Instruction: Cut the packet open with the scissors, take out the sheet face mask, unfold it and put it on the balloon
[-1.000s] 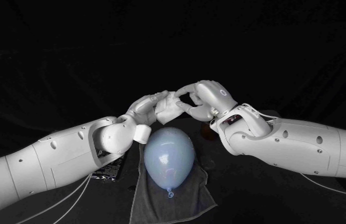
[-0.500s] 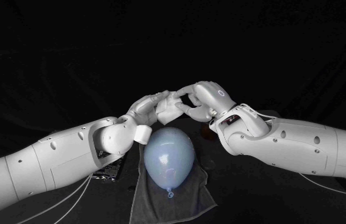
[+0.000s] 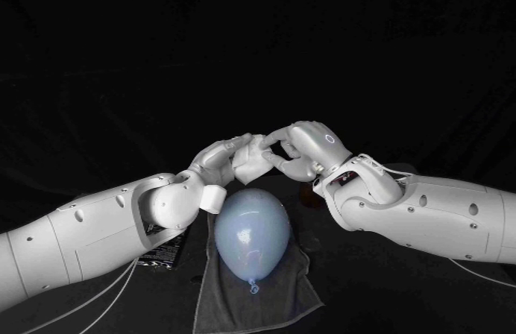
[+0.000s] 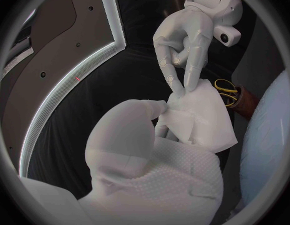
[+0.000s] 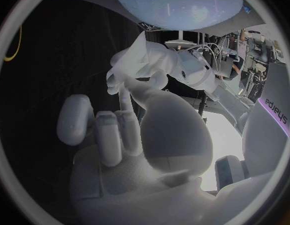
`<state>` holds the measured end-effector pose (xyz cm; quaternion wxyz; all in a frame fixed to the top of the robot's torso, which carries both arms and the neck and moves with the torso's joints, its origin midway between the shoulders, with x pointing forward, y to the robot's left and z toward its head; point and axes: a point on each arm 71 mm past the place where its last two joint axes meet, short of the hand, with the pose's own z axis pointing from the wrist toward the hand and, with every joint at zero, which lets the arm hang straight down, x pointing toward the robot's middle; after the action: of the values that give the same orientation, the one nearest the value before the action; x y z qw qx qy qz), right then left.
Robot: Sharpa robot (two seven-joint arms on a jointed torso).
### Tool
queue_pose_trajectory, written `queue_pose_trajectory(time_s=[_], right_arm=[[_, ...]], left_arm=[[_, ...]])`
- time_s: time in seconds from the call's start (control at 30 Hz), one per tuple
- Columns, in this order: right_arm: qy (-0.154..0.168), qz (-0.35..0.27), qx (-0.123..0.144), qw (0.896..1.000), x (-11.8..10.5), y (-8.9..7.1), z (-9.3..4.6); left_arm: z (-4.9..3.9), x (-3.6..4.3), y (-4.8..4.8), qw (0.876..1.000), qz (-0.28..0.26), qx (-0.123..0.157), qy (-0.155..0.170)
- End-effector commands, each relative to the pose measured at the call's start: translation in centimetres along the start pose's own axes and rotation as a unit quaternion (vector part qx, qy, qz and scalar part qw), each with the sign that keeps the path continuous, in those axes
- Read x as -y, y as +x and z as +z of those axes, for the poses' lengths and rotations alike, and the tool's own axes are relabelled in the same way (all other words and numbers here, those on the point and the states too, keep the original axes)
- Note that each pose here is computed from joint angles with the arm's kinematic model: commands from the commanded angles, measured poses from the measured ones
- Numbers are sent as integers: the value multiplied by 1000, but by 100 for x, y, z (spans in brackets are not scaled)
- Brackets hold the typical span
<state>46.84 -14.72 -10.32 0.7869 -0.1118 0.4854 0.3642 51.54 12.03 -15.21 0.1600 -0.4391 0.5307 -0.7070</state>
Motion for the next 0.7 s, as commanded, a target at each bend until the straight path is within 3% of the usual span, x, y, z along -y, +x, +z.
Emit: queue_pose_trajectory(time_s=[0.03, 0.4, 0.7], right_arm=[[-4, -13, 0, 1000, 14, -1, -5], [-7, -16, 9, 1000, 16, -13, -4], [-12, -16, -1, 1000, -9, -28, -46]], left_arm=[[4, 25, 22, 1000, -7, -5, 10], [3, 25, 32, 1000, -9, -8, 9], [9, 33, 12, 1000, -8, -3, 11]])
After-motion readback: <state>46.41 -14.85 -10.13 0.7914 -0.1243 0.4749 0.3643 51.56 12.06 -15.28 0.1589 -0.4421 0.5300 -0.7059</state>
